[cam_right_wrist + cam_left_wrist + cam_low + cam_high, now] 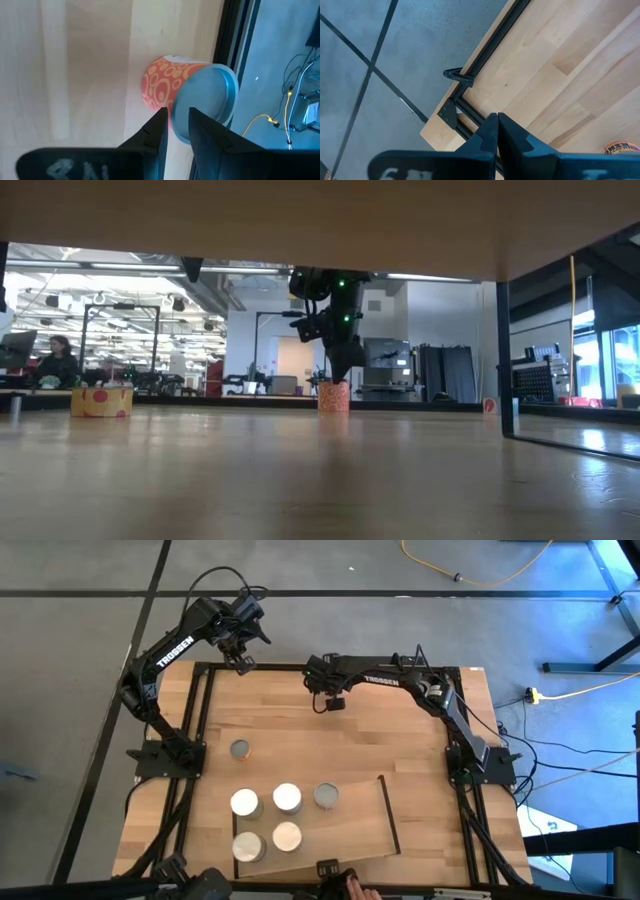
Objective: Pick and place cans onto a shelf
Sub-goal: Put the canned meat balls on the shelf
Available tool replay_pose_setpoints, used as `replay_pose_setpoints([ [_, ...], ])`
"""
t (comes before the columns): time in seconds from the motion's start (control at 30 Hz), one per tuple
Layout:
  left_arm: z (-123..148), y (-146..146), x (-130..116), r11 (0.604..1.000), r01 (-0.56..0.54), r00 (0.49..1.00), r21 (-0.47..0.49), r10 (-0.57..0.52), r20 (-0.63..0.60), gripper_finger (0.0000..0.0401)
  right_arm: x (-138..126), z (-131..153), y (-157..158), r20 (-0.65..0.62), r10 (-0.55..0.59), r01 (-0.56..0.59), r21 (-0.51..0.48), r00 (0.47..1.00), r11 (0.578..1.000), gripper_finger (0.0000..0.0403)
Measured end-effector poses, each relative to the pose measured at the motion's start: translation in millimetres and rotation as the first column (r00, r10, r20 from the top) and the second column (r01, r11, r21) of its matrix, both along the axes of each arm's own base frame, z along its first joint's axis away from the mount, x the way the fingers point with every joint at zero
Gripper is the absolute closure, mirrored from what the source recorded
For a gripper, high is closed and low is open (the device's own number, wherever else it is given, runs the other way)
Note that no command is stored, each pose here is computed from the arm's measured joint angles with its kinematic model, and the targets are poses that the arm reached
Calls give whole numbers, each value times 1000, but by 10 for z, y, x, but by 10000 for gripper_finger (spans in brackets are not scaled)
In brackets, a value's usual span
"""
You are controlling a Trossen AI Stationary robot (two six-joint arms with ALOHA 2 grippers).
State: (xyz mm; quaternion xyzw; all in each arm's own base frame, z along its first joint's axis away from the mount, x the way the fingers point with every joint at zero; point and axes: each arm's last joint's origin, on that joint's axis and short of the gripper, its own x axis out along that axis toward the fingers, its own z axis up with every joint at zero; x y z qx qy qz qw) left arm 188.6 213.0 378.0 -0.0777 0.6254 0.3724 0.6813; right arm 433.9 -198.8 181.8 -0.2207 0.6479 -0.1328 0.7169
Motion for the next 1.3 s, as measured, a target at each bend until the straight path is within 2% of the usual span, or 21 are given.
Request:
replay_pose_setpoints([
  [0.53,0,0,0,1000,0,1000,0,0,0,401,41,-48,-23,40,-47,48,-29,998,998,324],
  [1.3,0,0,0,1000,16,1000,-1,-16,-7,401,38,-52,-21,29,-33,34,-26,999,999,324],
])
